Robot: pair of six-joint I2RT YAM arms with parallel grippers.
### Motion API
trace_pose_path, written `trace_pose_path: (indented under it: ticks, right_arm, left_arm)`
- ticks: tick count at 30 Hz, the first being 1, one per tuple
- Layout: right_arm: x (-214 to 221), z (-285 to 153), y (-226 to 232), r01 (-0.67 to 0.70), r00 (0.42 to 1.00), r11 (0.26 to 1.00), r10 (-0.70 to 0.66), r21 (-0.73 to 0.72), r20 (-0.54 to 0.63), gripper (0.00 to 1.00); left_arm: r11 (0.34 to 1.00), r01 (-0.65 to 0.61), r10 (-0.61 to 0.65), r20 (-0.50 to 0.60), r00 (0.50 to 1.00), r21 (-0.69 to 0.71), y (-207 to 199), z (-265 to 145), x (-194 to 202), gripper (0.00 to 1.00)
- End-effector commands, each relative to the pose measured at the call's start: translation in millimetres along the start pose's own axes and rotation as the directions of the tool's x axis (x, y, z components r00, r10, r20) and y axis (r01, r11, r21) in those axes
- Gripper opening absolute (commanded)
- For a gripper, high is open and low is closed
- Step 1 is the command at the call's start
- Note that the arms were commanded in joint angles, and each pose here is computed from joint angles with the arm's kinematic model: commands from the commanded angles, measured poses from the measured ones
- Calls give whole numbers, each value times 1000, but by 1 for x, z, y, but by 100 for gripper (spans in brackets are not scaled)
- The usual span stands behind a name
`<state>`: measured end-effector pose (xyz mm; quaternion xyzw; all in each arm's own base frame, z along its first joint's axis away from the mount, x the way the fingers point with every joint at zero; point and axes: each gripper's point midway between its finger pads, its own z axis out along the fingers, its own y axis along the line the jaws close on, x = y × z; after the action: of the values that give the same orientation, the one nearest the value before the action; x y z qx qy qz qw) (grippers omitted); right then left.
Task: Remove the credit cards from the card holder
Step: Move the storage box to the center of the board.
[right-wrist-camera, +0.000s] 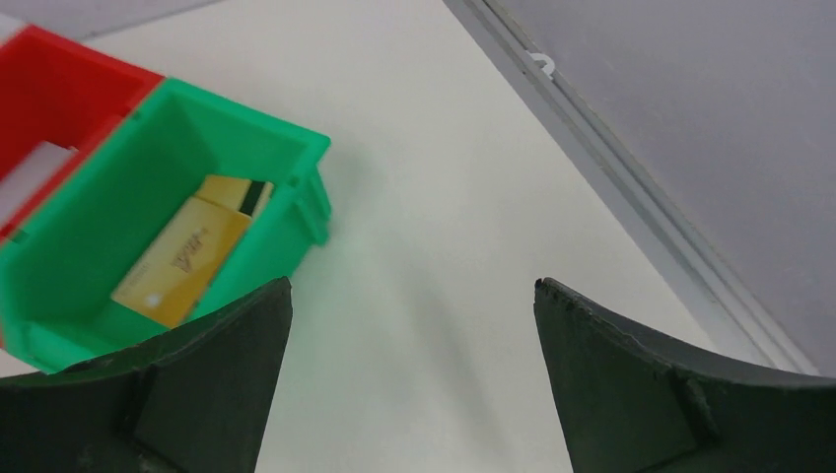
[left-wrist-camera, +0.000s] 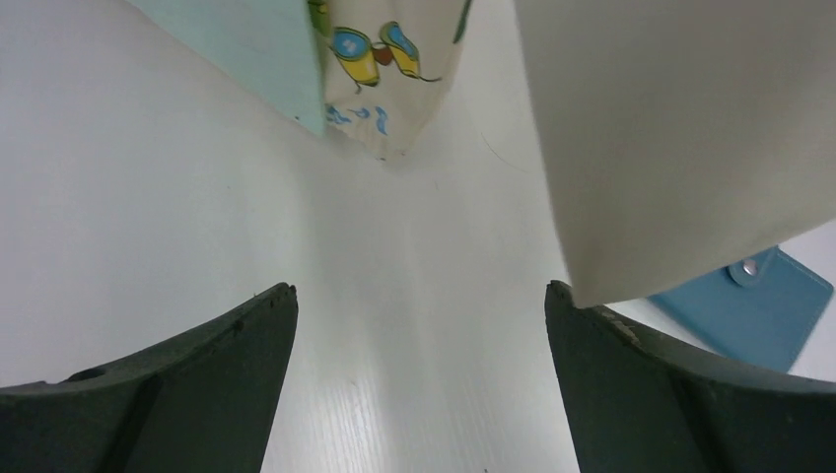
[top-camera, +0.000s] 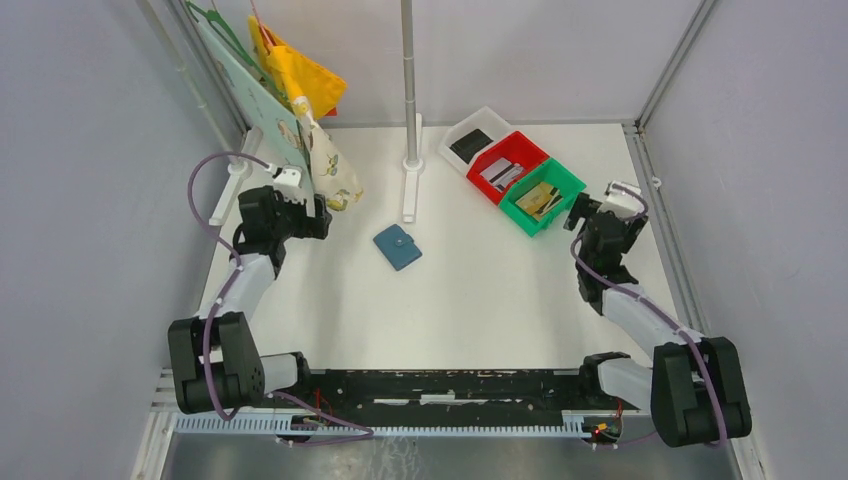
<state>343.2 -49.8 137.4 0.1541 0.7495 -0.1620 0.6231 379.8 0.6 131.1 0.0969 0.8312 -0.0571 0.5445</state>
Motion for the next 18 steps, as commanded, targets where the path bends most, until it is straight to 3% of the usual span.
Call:
trace_pose_path:
  ticks: [1,5,9,18]
  right_arm:
    - [-4,-1,16,-252,948,966,259,59,-184,98]
    - [-22,4,55,-254,938,962,221,-98,-266,96]
    - [-37,3,85,-260,939,951,208,-170,-273,98]
    - [-57,30,147,-207,930,963,139,-171,-340,95]
  left_arm:
    - [987,-17,42,-154,987,157,-22,-18,1,100]
    - [976,-10,58,-214,975,217,-31,-27,1,100]
    - [967,1,58,-226,972,256,-39,-34,1,100]
    - [947,42,66,-321,945,318,-47,-41,15,100]
